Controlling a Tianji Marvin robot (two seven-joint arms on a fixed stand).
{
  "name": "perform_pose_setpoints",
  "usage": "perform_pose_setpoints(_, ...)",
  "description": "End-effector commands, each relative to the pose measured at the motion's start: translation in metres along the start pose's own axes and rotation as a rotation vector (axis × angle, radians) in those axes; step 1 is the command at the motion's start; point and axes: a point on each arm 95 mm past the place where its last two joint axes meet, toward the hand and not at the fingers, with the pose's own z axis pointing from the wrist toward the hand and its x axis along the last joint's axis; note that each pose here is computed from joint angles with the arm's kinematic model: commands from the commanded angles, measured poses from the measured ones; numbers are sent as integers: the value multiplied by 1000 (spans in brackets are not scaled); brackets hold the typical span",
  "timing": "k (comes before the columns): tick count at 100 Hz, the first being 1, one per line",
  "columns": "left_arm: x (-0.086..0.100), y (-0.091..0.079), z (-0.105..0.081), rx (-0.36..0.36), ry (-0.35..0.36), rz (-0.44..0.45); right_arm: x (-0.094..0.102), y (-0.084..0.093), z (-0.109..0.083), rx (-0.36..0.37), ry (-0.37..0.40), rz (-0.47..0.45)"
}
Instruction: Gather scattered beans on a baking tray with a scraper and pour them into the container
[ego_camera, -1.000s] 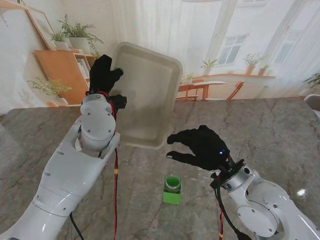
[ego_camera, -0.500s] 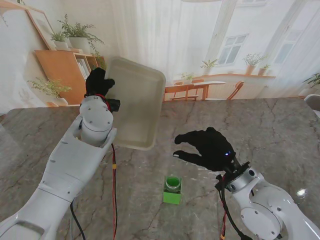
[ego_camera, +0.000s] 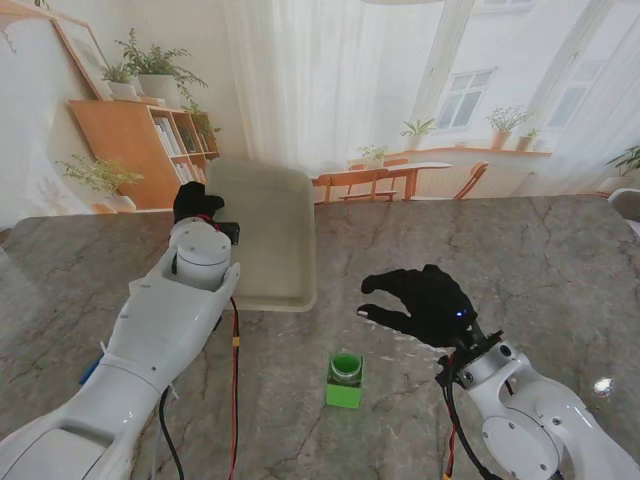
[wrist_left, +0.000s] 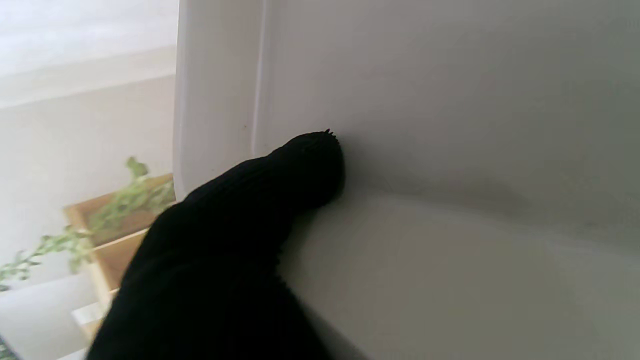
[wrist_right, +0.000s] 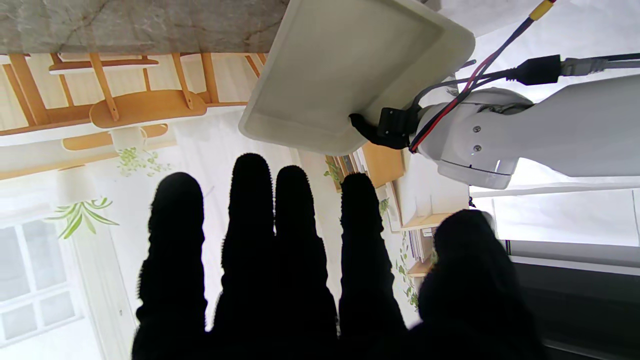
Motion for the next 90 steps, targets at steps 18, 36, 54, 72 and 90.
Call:
perform_pose_setpoints(18,-25,9,6,0,-91,-16,-3,-15,-1,39,-30,21)
perform_pose_setpoints(36,-38,14,11,0,-141,-36,-4,-19,-1,57,-27,20)
perform_pose_setpoints(54,-49,20,13,-17,-173,-29,-5,-20,-2,69,-30,22)
perform_pose_setpoints(72,-62,28,15,-22,-213,-29,-5,-23,-2,77,-34,30)
perform_pose_setpoints(90,-72,32,16,-34,-245,-7,-5,-24,-2,79,-41,36)
